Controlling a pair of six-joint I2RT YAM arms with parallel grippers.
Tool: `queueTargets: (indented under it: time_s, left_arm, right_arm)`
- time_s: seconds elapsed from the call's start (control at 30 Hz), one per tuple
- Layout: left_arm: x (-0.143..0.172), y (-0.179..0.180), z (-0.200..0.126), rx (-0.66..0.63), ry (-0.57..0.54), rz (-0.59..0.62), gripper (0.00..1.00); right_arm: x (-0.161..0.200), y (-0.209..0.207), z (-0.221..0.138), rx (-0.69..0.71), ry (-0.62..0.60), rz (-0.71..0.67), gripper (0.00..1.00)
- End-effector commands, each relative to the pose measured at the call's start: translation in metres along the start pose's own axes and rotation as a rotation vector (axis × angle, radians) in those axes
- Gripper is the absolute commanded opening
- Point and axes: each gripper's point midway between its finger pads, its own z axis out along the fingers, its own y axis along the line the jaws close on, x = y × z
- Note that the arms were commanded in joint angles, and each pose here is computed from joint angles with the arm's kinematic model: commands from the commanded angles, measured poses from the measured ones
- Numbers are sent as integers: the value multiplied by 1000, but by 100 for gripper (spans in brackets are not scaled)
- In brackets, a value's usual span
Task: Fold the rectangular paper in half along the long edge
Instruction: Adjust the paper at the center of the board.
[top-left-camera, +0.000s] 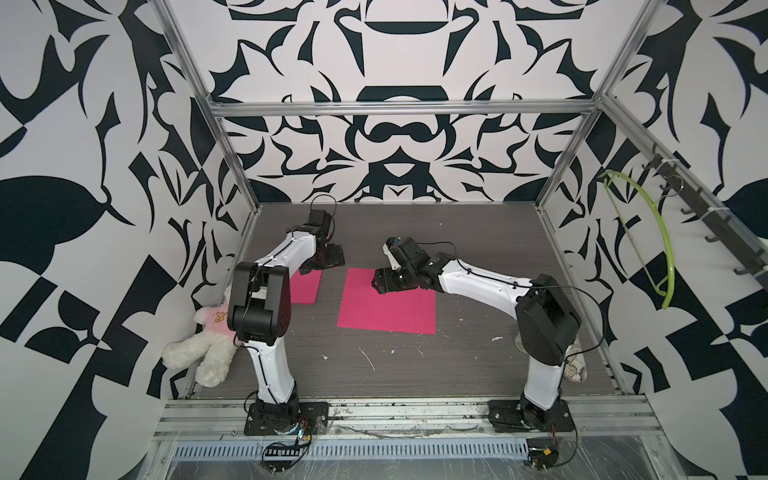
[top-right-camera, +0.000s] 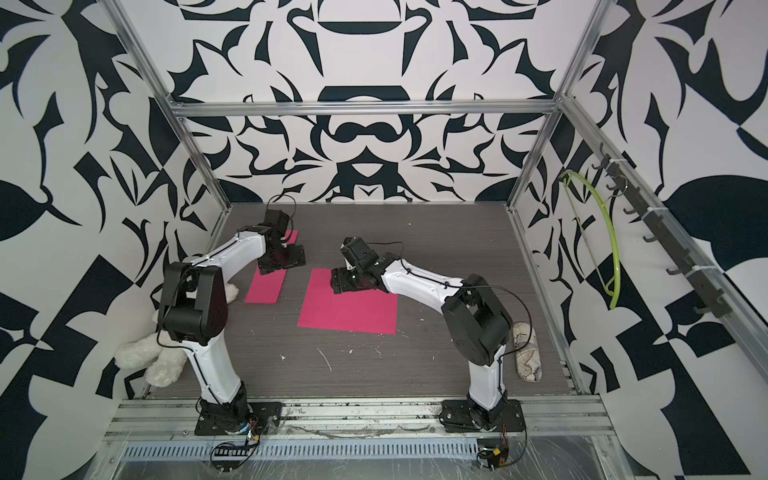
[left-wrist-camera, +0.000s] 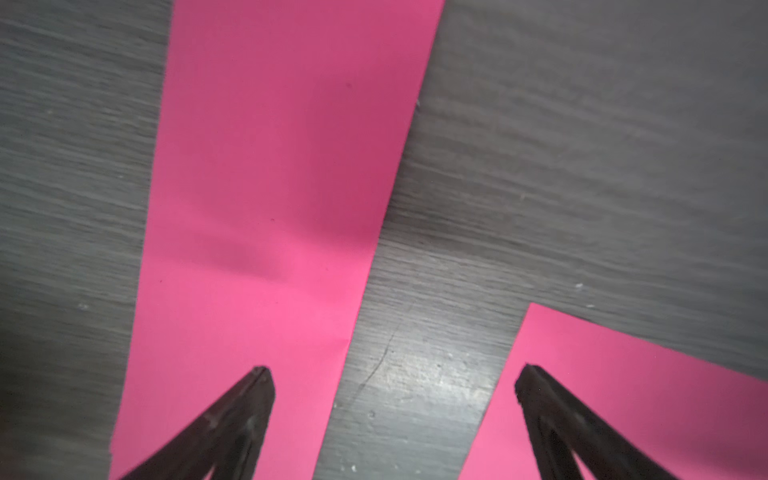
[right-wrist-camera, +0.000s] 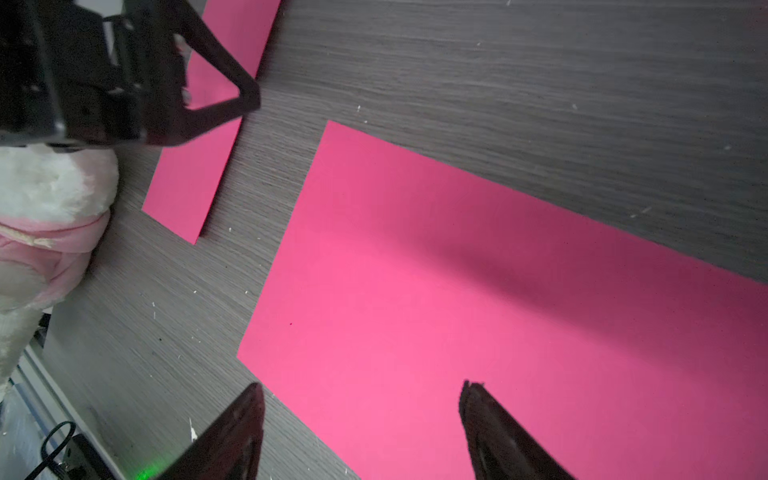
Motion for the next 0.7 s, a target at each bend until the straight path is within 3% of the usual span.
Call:
queueTargets:
  time_s: [0.0,0.13,0.3,0.47,0.67]
  left_arm:
    - [-9,-33,-28,206,-78,-82,100]
    - [1,-33,-41,241,-100,-111,99]
    - [36,-48,-42,312,-61,-127,99]
    - [82,-69,-34,320,7,-109,96]
    - [125,-94,-28,333,69,-95,81]
  right_arm:
    - [-2,-19,-9,62,-19,5,71]
    - [9,-37,0,112,24,21,59]
    - [20,-54,8,156,56,42,45]
    - [35,-78,13,203,93,74,41]
    - [44,-99,10,235,110,103,41]
